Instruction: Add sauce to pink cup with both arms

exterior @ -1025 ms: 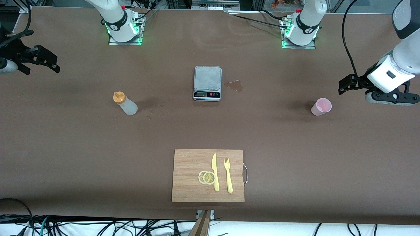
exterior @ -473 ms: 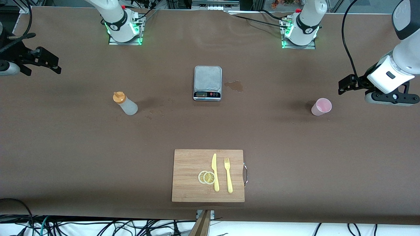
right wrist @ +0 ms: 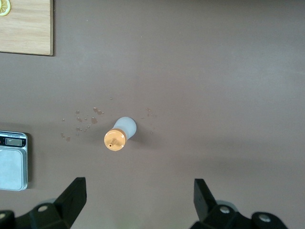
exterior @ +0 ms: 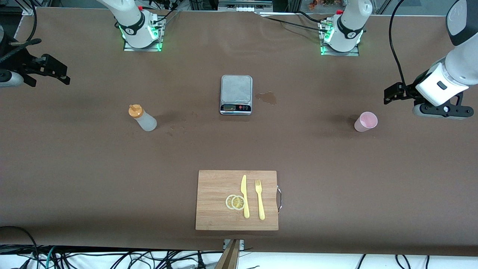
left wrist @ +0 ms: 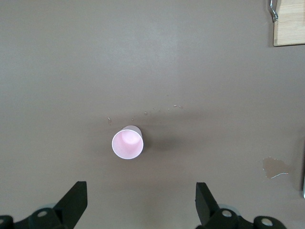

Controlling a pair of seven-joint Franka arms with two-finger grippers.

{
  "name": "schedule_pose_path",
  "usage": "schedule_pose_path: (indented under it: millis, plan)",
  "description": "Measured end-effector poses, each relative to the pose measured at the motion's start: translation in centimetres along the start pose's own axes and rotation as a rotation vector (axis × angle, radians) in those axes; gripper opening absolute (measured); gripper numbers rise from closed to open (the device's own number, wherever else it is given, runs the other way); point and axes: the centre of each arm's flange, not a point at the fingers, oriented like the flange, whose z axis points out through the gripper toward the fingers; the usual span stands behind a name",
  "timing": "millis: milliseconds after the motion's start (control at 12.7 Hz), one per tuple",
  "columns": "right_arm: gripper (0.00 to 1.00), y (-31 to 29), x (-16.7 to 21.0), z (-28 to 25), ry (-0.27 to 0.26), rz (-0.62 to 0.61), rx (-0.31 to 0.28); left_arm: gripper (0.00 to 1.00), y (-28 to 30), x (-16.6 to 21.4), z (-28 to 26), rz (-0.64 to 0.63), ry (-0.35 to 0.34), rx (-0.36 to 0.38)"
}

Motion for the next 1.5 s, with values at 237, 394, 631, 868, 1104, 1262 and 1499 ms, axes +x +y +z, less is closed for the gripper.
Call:
schedule_pose_path:
  millis: [237,394,631,868,1104,1262,1499]
  plan:
    - [1.0,-0.23,0.01,0.0,0.0,-0.004,0.0,1.0,0.04,-0.03,0.02,0.001,-0.003,0.0]
    - [1.0,-0.52,0.02,0.01,0.0,-0.01,0.0,1.0,0.04,-0.04,0.03,0.001,-0.004,0.0]
    - [1.0,-0.75,0.03,0.01,0.0,-0.014,0.0,1.0,0.04,-0.22,0.17,0.001,-0.02,0.0]
    - [1.0,-0.81,0.03,0.01,0.0,-0.015,0.0,1.0,0.04,-0.39,0.3,0.001,-0.036,-0.001]
    - [1.0,-0.83,0.03,0.01,0.0,-0.015,0.0,1.0,0.04,-0.39,0.31,0.002,-0.036,-0.001]
    - [1.0,-0.84,0.03,0.01,0.0,-0.015,0.0,1.0,0.02,-0.39,0.31,0.001,-0.036,-0.001]
    - [1.0,-0.85,0.03,0.01,0.0,-0.016,0.0,1.0,-0.47,-0.24,0.65,-0.008,-0.043,-0.002]
